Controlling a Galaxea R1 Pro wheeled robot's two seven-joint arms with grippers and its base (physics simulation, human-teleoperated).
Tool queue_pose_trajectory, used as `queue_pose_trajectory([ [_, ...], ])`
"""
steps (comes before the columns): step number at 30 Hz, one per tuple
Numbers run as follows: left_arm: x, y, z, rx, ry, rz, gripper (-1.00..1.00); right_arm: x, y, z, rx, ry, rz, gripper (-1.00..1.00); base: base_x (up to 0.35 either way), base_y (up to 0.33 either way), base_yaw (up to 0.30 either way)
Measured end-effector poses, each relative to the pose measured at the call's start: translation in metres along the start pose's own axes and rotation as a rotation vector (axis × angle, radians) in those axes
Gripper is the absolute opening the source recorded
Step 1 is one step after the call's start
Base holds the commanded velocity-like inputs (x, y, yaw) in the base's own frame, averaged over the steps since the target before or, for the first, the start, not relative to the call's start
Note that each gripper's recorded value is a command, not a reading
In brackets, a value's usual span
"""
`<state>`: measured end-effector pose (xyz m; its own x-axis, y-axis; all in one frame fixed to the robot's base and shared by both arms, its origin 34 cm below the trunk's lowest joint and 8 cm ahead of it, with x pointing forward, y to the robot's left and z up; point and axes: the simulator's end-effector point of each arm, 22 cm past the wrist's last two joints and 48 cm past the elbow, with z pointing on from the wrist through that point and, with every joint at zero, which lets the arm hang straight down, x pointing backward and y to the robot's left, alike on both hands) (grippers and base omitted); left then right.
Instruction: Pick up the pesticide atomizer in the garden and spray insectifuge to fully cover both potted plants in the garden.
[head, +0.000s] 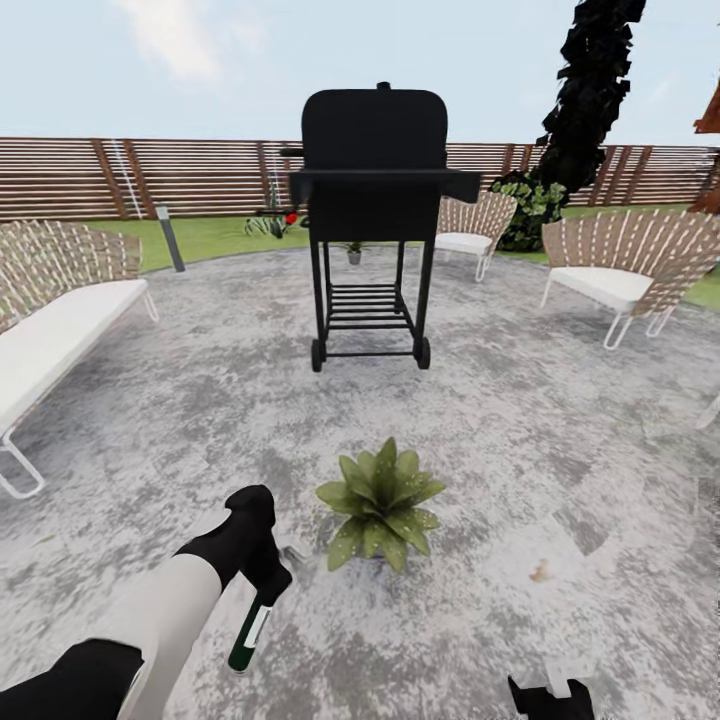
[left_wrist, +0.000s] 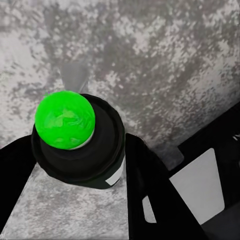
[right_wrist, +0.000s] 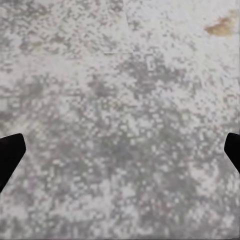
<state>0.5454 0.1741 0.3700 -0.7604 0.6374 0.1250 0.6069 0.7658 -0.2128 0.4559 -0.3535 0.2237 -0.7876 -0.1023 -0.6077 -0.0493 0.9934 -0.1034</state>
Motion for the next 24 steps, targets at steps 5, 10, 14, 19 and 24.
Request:
queue_pose_trajectory([
  [5, -0.001, 0.000, -0.001, -0.002, -0.002, 0.002, -1.00, 0.000, 0.000, 0.000, 0.000, 0.000, 0.000, 1.00, 0.184, 0.303, -0.275],
  [10, -0.018, 0.007, -0.020, -0.036, -0.048, 0.023, -1.00, 0.000, 0.000, 0.000, 0.000, -0.001, 0.000, 1.00, 0.252, 0.254, -0.242],
  [14, -0.029, 0.009, -0.032, -0.054, -0.079, 0.034, -1.00, 0.000, 0.000, 0.000, 0.001, 0.000, 0.000, 1.00, 0.224, 0.253, -0.049],
  [19, -0.029, 0.010, -0.032, -0.060, -0.080, 0.037, -1.00, 0.000, -0.001, 0.000, 0.002, 0.000, -0.002, 1.00, 0.020, 0.059, -0.002],
  [24, -0.026, 0.014, -0.032, -0.064, -0.077, 0.034, -1.00, 0.000, 0.000, 0.000, 0.002, -0.001, -0.001, 1.00, 0.001, 0.003, -0.059],
])
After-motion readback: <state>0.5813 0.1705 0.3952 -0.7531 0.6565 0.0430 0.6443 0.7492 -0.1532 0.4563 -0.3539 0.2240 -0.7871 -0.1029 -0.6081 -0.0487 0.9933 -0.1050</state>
